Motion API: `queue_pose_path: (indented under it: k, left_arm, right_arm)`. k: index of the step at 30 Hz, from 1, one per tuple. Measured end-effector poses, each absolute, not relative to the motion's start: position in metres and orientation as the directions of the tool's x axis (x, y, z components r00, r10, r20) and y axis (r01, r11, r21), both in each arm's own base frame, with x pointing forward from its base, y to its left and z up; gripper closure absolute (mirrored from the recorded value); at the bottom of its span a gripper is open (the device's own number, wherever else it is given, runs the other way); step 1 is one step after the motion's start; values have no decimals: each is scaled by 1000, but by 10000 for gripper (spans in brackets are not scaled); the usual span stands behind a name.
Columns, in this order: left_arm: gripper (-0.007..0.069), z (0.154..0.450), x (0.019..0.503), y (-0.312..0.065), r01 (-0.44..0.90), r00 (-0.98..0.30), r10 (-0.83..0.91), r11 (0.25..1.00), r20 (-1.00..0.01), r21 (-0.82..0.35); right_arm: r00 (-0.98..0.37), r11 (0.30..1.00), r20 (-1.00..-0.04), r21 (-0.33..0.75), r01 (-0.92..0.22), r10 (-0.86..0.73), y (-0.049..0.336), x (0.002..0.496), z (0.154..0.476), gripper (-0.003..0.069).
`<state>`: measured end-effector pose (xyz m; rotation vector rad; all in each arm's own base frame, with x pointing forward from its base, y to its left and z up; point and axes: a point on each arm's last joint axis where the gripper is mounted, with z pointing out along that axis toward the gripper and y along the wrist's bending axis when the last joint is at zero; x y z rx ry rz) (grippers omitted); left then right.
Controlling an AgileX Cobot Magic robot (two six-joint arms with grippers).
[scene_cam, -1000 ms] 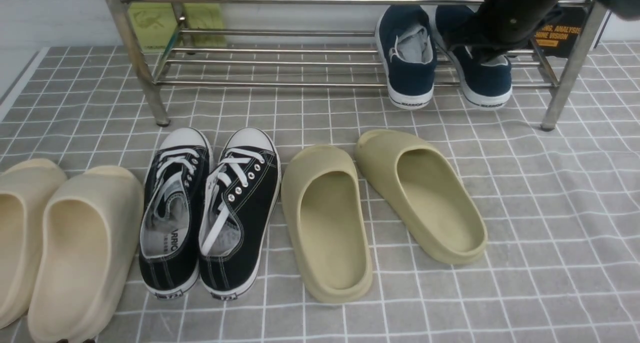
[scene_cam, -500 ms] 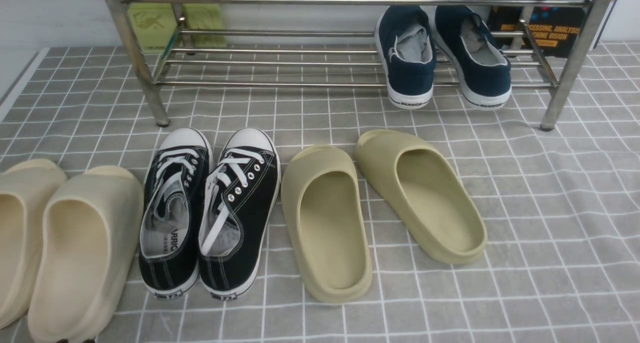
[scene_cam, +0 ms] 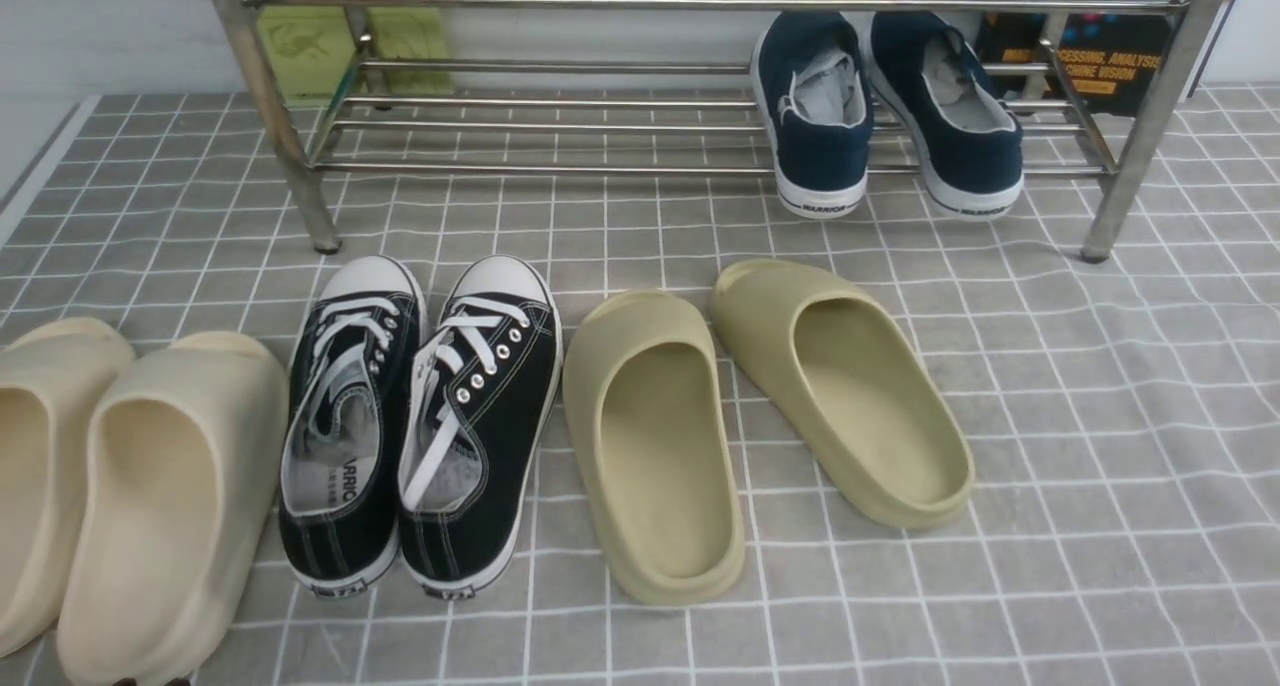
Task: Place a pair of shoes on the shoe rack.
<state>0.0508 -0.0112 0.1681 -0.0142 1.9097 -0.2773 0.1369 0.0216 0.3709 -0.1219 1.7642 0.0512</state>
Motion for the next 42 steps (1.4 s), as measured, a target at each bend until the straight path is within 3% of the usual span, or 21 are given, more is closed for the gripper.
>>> queue_pose_path:
  k: [1, 4, 6, 12, 16, 25, 33, 35, 42]
  left_arm:
    - [387, 168, 51, -11, 125, -351, -144, 972, -925, -199]
    - [387, 168, 51, -11, 125, -351, -144, 972, -925, -199]
    - [387, 168, 51, -11, 125, -351, -144, 972, -925, -199]
    - [387, 168, 51, -11, 125, -351, -144, 972, -925, -199]
    - [387, 168, 51, -11, 125, -351, -144, 972, -925, -199]
    - [387, 168, 51, -11, 125, -351, -144, 972, -925, -199]
    - [387, 168, 51, -11, 125, -352, -146, 972, -925, -201]
    - [387, 168, 51, -11, 125, -352, -147, 971, -924, -202]
    - [387, 168, 51, -11, 125, -352, -147, 971, -924, -202]
  right_arm:
    - [-197, 993, -979, -32, -111, -54, 21, 135, 367, 662]
    - [-217, 989, -974, -25, -149, -58, 19, 112, 305, 662]
    - [-202, 986, -978, -8, -169, -43, 19, 102, 280, 660]
    - [-147, 969, -982, 145, -201, 116, 19, 86, 251, 659]
    - [-189, 949, -959, 246, -199, 209, 21, 83, 228, 654]
    - [-255, 963, -954, 206, -176, 157, 18, 79, 202, 654]
    - [-91, 971, -968, 236, -34, 232, 3, 61, 193, 654]
    - [-44, 979, -978, 203, 28, 204, -1, 57, 195, 654]
    - [-138, 987, -979, 141, 71, 150, -2, 56, 185, 654]
